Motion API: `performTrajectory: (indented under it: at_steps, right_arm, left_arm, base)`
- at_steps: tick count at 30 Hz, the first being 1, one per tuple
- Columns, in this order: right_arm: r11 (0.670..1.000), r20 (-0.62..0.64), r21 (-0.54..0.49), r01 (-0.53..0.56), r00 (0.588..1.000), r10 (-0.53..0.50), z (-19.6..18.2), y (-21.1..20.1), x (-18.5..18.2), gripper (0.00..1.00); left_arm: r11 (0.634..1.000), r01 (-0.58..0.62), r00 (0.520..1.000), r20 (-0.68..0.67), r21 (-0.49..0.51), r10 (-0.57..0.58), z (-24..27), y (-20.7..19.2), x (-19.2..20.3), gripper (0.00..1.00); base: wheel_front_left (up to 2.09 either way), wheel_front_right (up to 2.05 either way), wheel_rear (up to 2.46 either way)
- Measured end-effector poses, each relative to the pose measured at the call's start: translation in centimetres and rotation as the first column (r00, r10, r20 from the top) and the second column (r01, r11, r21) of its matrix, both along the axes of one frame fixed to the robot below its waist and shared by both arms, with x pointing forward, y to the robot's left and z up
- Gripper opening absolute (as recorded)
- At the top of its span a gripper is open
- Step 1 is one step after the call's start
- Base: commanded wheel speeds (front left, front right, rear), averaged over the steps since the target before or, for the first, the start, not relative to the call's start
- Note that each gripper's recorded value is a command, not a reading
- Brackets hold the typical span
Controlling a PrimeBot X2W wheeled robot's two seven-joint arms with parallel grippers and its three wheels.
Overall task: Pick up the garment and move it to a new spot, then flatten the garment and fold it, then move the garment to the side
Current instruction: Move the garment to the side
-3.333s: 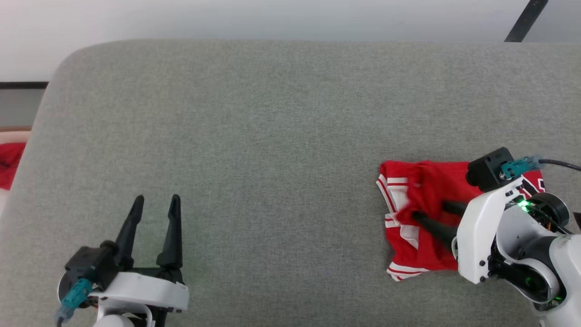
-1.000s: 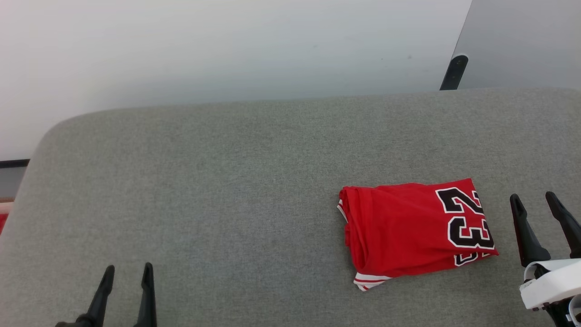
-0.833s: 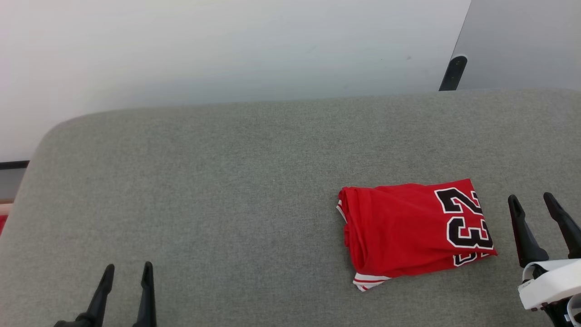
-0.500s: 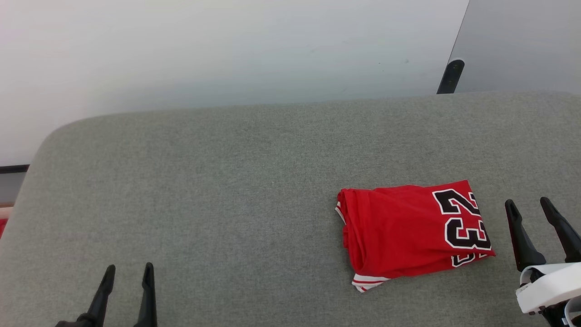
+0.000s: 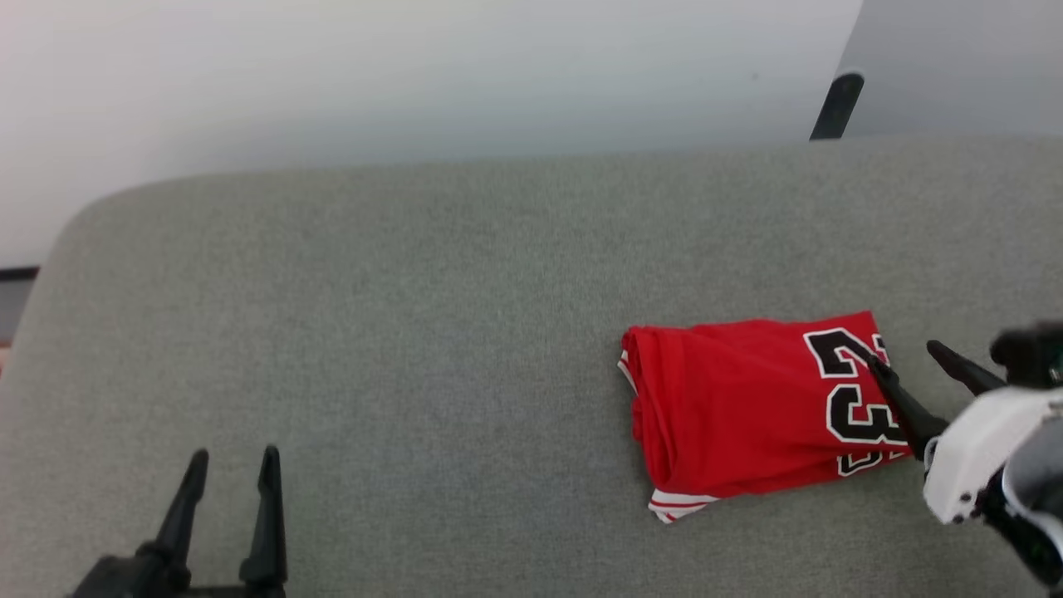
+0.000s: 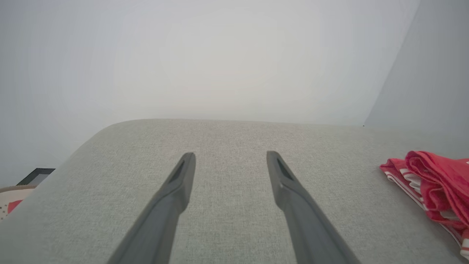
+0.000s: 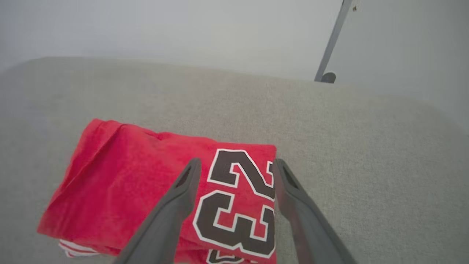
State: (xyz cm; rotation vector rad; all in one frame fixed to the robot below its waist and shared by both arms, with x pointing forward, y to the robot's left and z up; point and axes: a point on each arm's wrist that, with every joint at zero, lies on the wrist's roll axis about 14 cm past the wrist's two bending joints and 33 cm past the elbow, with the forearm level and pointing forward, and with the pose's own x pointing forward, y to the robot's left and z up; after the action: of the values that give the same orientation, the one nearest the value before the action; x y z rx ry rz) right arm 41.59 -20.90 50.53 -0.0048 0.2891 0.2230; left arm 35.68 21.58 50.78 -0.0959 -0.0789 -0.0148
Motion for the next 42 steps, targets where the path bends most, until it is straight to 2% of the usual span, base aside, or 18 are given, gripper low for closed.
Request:
performTrajectory:
  at_steps: [2, 6, 8, 11, 16, 24, 25, 26, 27, 28, 29, 36, 42]
  right_arm:
    - [0.999, -0.123, -0.041, -0.019, 0.992, 0.014, -1.6, -0.3, 0.6, 1.0]
    - [0.997, -0.325, -0.066, -0.042, 0.946, 0.018, -3.9, -0.9, 1.5, 1.0]
    - [0.996, -0.406, -0.086, -0.039, 0.914, 0.001, -4.9, -1.8, 1.8, 1.0]
    - [0.998, -0.51, -0.057, -0.03, 0.86, -0.003, -6.4, -2.1, 1.9, 1.0]
    - [0.999, -0.622, -0.034, -0.027, 0.783, 0.0, -9.3, -2.1, 2.0, 1.0]
    - [1.0, -0.679, -0.01, -0.025, 0.734, 0.012, -12.5, -1.3, 3.3, 1.0]
    - [1.0, -0.68, -0.009, -0.026, 0.733, 0.013, -12.8, -1.3, 3.5, 0.92]
    - [1.0, -0.682, -0.009, -0.028, 0.732, 0.015, -13.0, -1.2, 3.6, 0.56]
    - [0.999, -0.682, -0.008, -0.031, 0.731, 0.017, -13.2, -1.1, 3.8, 0.47]
    - [1.0, -0.679, -0.005, -0.03, 0.734, 0.019, -13.3, -1.1, 4.0, 0.21]
    - [1.0, -0.676, 0.001, -0.029, 0.736, 0.022, -13.4, -1.0, 4.1, 0.0]
    - [0.999, -0.61, 0.041, 0.007, 0.792, 0.019, -12.6, -0.9, 4.8, 0.0]
    - [0.993, -0.533, 0.057, 0.103, 0.844, -0.057, -11.1, -3.5, 4.8, 0.0]
  left_arm:
    - [1.0, 0.012, 1.0, -0.001, 0.003, -0.012, -0.1, -0.2, 0.9, 1.0]
    - [0.999, 0.033, 0.999, -0.011, -0.001, -0.033, -0.7, -0.7, 2.6, 1.0]
    - [0.999, 0.037, 0.999, -0.025, -0.002, -0.037, -1.2, -0.8, 3.2, 1.0]
    - [0.999, 0.037, 0.998, -0.041, -0.003, -0.037, -1.9, -0.7, 4.0, 1.0]
    - [0.999, 0.047, 0.996, -0.069, -0.005, -0.048, -3.2, -0.9, 5.2, 1.0]
    - [0.999, 0.048, 0.993, -0.109, -0.009, -0.048, -5.1, -0.9, 6.7, 1.0]
    - [0.999, 0.046, 0.992, -0.115, -0.009, -0.047, -5.4, -0.8, 6.8, 1.0]
    - [0.999, 0.045, 0.991, -0.122, -0.01, -0.046, -5.7, -0.8, 6.9, 1.0]
    - [0.999, 0.046, 0.991, -0.129, -0.013, -0.047, -5.9, -0.9, 7.0, 1.0]
    - [0.999, 0.046, 0.99, -0.135, -0.012, -0.047, -6.2, -0.9, 7.0, 1.0]
    - [0.999, 0.045, 0.989, -0.142, -0.011, -0.046, -6.4, -0.9, 7.0, 1.0]
    - [0.998, 0.066, 0.988, -0.142, -0.012, -0.068, -6.5, -1.6, 7.4, 1.0]
    - [0.992, 0.124, 0.984, -0.125, -0.009, -0.124, -6.2, -3.2, 8.2, 1.0]
  base:
    - [0.0, 0.0, 0.0]
    - [0.0, 0.0, 0.0]
    - [0.0, 0.0, 0.0]
    - [0.0, 0.0, 0.0]
    - [0.0, 0.0, 0.0]
    - [0.0, 0.0, 0.0]
    - [0.0, 0.0, 0.0]
    - [0.0, 0.0, 0.0]
    - [0.0, 0.0, 0.0]
    - [0.0, 0.0, 0.0]
    - [0.0, 0.0, 0.0]
    - [0.0, 0.0, 0.0]
    - [0.0, 0.0, 0.0]
